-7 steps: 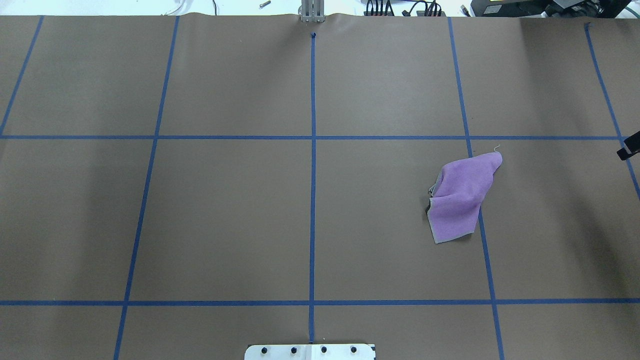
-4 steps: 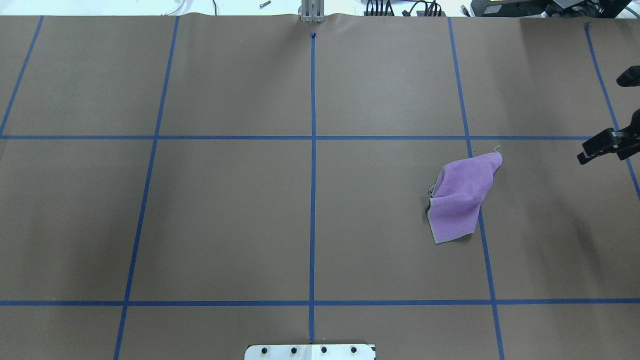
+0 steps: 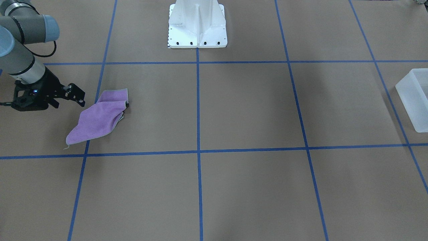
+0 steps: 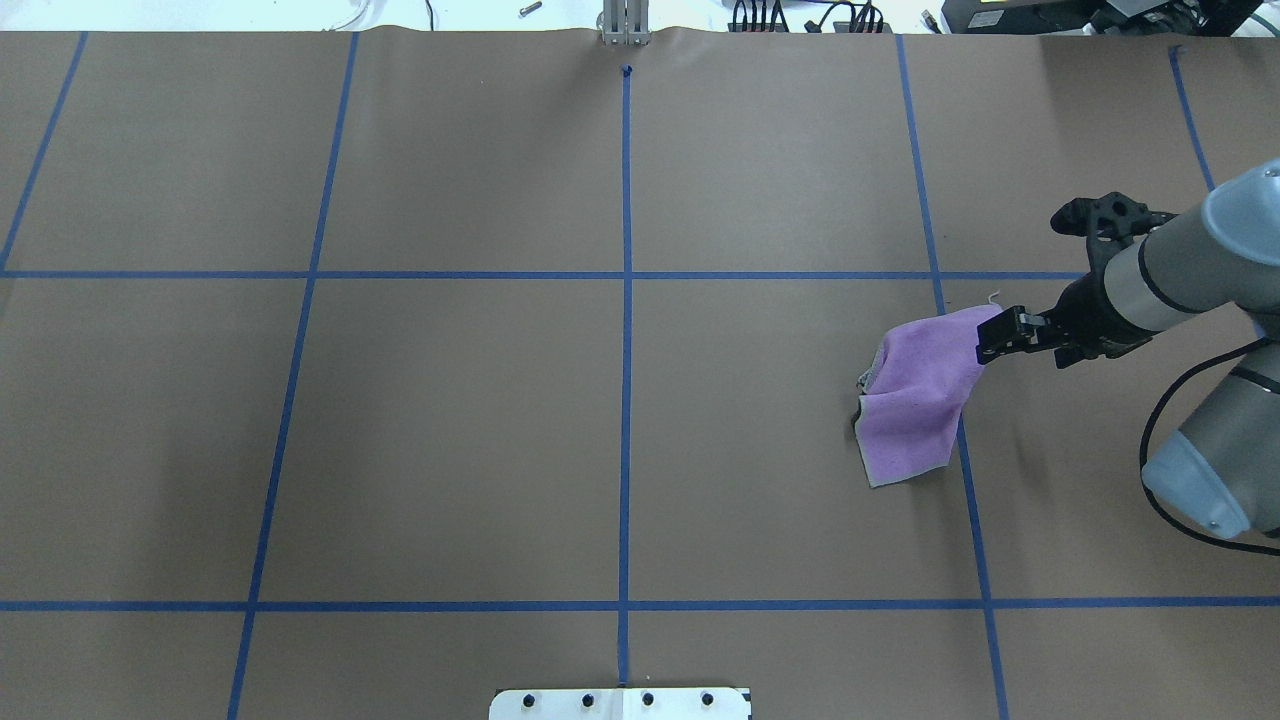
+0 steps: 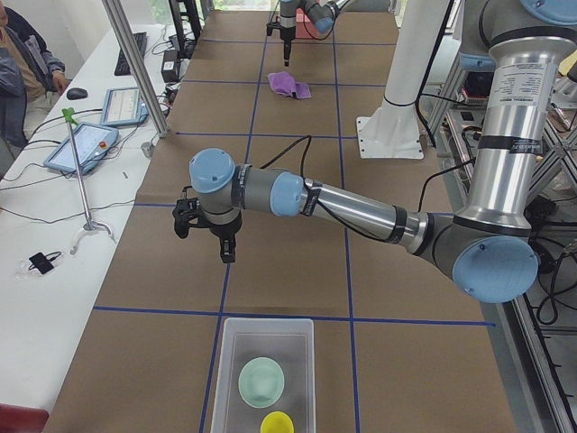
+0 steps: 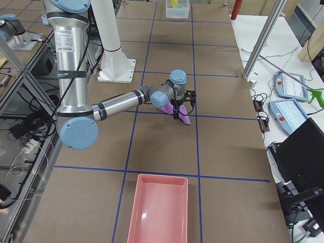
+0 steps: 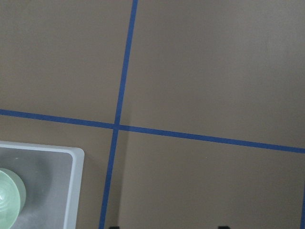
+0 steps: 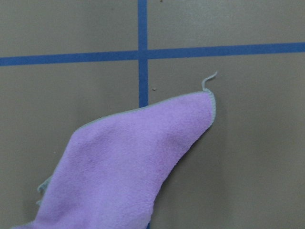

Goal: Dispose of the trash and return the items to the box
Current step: 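Reach the right gripper to the purple cloth and pinch its corner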

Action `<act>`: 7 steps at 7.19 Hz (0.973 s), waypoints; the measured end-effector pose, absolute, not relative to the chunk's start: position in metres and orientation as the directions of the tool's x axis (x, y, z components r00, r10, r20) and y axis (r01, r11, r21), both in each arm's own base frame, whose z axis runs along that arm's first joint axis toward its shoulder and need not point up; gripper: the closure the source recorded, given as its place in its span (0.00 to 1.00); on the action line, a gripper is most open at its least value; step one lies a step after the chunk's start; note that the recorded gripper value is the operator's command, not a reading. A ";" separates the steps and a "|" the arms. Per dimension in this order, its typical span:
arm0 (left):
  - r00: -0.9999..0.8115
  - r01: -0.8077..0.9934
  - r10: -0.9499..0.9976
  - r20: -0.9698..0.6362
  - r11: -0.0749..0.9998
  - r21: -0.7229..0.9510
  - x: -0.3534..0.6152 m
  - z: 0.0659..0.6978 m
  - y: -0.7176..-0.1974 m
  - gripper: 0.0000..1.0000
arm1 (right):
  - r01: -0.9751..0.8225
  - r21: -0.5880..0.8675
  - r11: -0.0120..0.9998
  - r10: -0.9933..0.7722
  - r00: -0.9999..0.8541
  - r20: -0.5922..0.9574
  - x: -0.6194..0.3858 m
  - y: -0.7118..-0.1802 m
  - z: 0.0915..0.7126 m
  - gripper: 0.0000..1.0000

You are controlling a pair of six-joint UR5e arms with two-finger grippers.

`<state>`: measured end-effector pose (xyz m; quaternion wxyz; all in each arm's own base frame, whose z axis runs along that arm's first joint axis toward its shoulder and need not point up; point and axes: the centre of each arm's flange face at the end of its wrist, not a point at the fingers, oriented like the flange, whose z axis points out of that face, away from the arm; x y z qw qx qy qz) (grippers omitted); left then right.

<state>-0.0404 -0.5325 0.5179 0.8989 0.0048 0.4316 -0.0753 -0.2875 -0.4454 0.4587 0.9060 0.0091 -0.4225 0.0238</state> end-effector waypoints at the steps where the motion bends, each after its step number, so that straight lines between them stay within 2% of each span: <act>1: 0.616 0.139 -0.131 -0.777 0.989 -0.056 -0.039 0.517 -0.532 0.25 | -0.060 -0.027 0.998 0.059 0.639 0.767 -0.297 -0.442 0.456 0.00; 3: 0.617 0.135 -0.125 -0.777 0.989 -0.053 -0.038 0.521 -0.527 0.25 | -0.104 -0.091 0.990 0.137 0.631 0.764 -0.316 -0.449 0.452 0.00; 4: 0.617 0.134 -0.123 -0.777 0.990 -0.050 -0.038 0.523 -0.523 0.25 | -0.129 -0.124 0.984 0.178 0.630 0.756 -0.324 -0.456 0.454 0.05; 5: 0.617 0.134 -0.121 -0.778 0.990 -0.049 -0.039 0.523 -0.519 0.25 | -0.140 -0.144 0.980 0.201 0.636 0.745 -0.329 -0.460 0.461 0.84; 6: 0.617 0.134 -0.121 -0.778 0.990 -0.047 -0.039 0.522 -0.516 0.25 | -0.146 -0.156 0.977 0.213 0.641 0.737 -0.332 -0.463 0.466 1.00; 7: 0.617 0.135 -0.118 -0.778 0.990 -0.044 -0.039 0.521 -0.514 0.25 | -0.147 -0.160 0.976 0.217 0.641 0.737 -0.335 -0.465 0.466 1.00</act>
